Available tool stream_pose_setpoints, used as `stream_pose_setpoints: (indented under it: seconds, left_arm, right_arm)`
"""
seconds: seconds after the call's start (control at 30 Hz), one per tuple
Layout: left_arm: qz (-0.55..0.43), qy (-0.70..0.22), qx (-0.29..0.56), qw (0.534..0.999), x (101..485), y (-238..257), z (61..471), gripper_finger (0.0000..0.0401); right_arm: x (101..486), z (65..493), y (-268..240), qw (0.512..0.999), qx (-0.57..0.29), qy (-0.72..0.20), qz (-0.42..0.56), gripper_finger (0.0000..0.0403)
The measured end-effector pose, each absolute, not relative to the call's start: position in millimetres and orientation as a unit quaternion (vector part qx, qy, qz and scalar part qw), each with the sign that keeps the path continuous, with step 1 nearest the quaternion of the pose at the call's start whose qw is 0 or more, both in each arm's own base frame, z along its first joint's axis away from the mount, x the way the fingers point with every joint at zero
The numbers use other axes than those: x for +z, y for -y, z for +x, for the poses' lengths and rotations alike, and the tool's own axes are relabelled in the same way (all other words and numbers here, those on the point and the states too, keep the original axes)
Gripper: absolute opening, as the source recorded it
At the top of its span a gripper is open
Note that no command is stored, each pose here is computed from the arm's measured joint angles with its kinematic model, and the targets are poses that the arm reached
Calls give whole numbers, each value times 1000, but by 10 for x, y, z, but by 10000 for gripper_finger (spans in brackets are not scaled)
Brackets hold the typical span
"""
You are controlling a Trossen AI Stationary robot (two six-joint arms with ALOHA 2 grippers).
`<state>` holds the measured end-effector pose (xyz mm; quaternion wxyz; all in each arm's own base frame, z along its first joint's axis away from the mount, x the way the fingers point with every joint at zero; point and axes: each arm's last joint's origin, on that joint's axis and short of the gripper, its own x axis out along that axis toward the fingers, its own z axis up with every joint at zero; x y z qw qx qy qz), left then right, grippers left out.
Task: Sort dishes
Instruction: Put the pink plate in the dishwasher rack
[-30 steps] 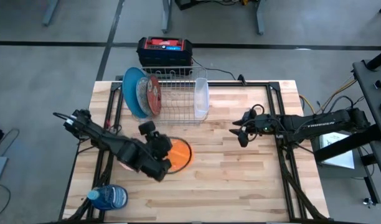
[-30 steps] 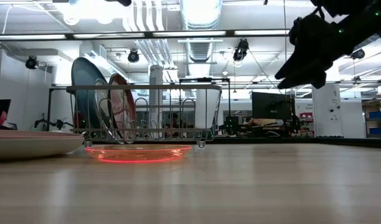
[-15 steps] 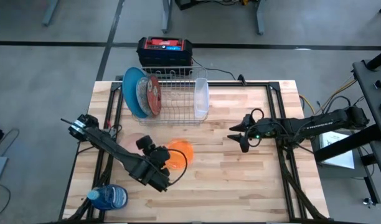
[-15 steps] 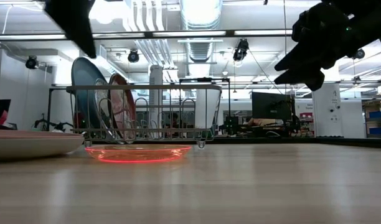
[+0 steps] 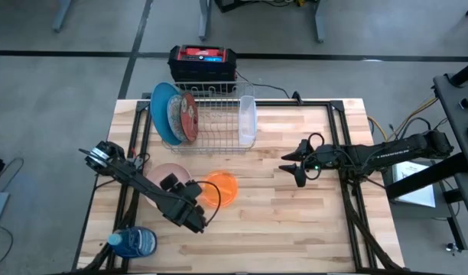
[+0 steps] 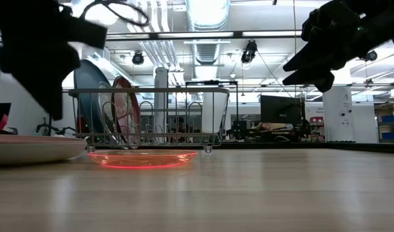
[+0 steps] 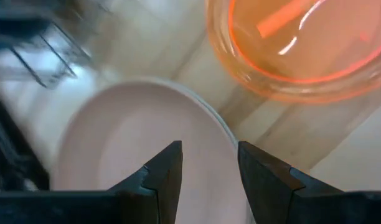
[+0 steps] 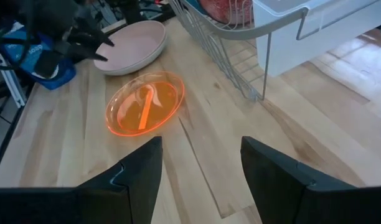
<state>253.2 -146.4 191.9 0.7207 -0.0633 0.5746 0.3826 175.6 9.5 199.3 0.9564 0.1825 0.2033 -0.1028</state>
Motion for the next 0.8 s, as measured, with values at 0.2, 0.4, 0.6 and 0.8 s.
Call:
stream_pose_setpoints:
  seconds: [0.2, 0.4, 0.6, 0.8]
  left_arm:
    - [-120, -600, 415, 673, 1777, 1426, 2436, 145]
    - [-169, -624, 397, 652, 1686, 1456, 2428, 145]
    - [-209, -628, 386, 643, 1714, 1501, 2474, 145]
    - [-239, -625, 379, 639, 1717, 1533, 2507, 145]
  right_arm:
    - [1985, 1754, -95, 956, -103, -205, 182, 204]
    - [1985, 1754, -95, 956, -103, -204, 183, 206]
    - [1984, 1754, -95, 956, -103, -204, 183, 205]
    - [1983, 1753, -95, 955, -104, -204, 186, 205]
